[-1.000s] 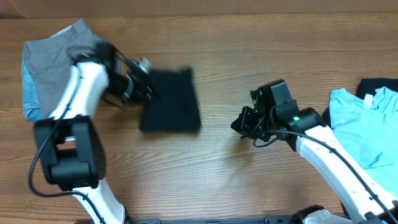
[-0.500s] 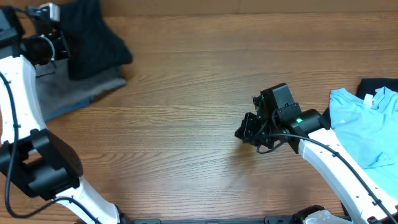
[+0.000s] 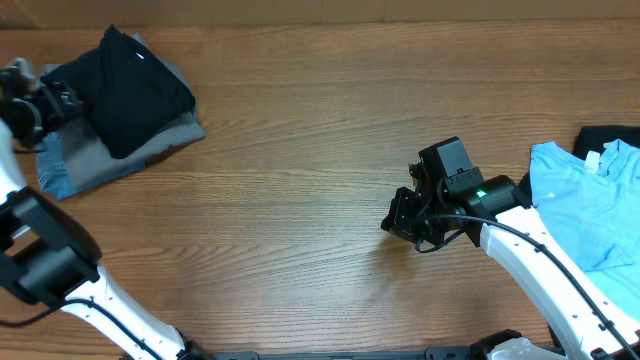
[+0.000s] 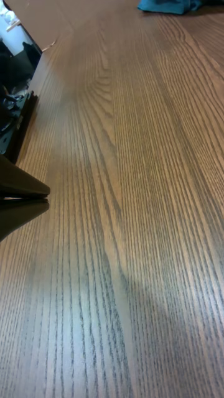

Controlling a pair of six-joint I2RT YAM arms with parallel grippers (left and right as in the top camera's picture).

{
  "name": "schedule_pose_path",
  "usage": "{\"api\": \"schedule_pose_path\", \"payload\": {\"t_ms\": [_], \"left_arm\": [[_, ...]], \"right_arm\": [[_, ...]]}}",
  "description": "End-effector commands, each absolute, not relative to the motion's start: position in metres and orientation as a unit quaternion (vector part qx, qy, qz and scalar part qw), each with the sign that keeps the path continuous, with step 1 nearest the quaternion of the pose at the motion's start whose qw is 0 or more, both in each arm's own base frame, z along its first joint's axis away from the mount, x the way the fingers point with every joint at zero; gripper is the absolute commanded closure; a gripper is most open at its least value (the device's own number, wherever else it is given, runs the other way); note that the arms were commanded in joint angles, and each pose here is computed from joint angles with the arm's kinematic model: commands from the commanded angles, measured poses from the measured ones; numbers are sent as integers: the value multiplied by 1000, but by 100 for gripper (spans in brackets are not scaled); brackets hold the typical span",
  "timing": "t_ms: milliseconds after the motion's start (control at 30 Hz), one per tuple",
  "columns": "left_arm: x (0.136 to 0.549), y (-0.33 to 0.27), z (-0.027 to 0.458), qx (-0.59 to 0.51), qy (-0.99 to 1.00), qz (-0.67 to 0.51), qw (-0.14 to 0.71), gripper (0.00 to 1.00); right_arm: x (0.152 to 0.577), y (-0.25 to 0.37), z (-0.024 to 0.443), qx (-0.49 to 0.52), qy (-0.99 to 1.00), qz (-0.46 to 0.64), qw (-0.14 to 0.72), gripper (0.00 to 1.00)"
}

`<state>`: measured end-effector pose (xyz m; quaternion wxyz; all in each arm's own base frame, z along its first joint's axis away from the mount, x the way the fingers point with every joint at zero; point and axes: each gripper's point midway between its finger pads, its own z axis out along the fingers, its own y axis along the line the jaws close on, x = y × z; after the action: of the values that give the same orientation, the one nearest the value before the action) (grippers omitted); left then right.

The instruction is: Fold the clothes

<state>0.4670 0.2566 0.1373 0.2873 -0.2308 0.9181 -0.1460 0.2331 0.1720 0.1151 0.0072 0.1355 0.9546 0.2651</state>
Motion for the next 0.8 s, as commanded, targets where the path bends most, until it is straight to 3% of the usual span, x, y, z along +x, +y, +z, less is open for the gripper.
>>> {"api": "schedule_pose_path", "payload": {"t_ms": [0,133,300,533,567,633,700,733,767], "left_arm": [[455,279,253,-244,886,-114,378,0],[439,239,344,-159,875,-111,443,0],[411,126,429,-2,866,-94,491,0],[340,-42,461,180,861,-82,469,0],[327,-58,459,192,864,-71,459,0],[296,-82,451,191,881,-39,432,0],[270,-95,440,182,897,-28,402,0],[262,-98,436,176,903,-26,391,0],[257,-103,435,165,906,-31,389,0]], "right_arm": [[237,172,123,137,953,269,18,94],[240,170,124,131,954,267,30,94],[258,169,158,92,950,277,113,93],[277,167,268,-34,910,292,294,82],[277,168,285,-54,900,292,318,79],[275,167,319,-77,880,298,362,59],[272,166,337,-84,868,303,384,46],[270,165,343,-85,864,305,391,30],[269,165,346,-86,862,306,394,21]]}}
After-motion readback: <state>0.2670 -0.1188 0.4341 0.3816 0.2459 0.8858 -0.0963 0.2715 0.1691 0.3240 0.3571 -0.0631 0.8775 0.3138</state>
